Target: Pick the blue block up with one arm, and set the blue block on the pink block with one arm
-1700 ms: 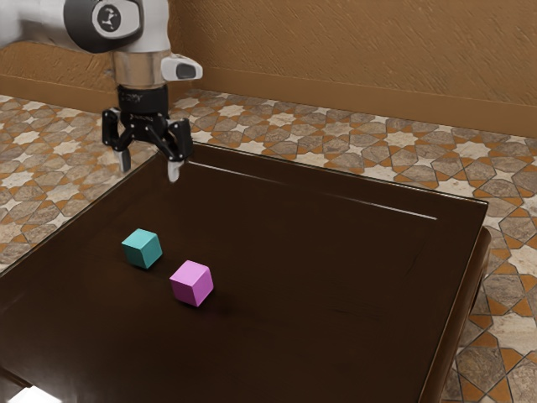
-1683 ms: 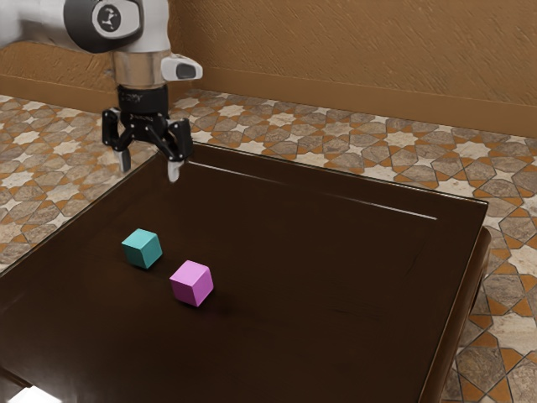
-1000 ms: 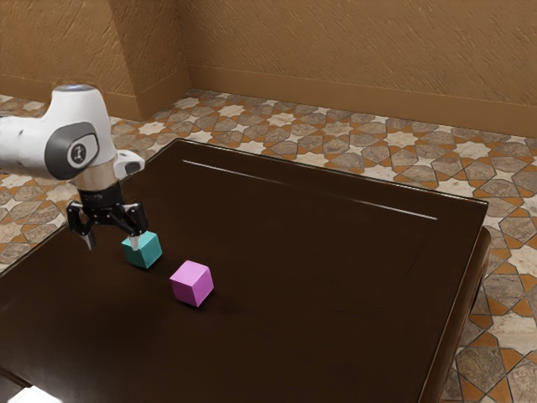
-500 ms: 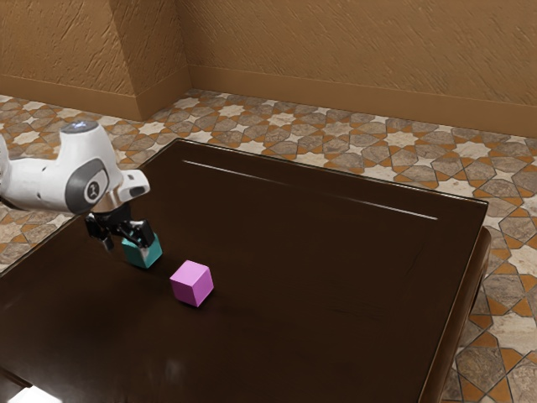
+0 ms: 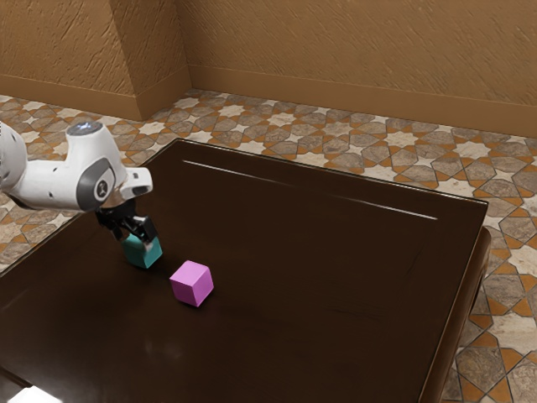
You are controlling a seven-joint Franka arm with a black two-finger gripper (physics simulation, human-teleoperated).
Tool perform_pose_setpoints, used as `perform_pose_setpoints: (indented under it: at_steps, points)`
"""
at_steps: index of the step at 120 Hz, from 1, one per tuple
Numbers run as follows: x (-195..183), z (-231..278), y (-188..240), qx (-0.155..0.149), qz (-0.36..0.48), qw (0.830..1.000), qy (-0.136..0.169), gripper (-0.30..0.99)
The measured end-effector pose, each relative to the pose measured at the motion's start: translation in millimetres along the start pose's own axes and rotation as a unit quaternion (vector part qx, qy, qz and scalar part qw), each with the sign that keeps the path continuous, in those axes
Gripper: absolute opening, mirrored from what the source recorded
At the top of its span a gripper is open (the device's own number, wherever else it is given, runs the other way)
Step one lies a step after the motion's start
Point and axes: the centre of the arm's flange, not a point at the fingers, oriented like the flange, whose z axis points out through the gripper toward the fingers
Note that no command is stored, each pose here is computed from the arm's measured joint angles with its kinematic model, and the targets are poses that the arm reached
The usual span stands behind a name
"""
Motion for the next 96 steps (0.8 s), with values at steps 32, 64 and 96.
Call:
perform_pose_setpoints:
  at_steps: [32, 64, 96]
  points:
    - [11, 12, 0, -0.001, 0.033, 0.999, 0.005, 0.69]
    - [9, 34, 3, -0.020, 0.033, 0.999, 0.003, 0.69]
    - [12, 28, 8, -0.027, 0.030, 0.999, 0.016, 0.44]
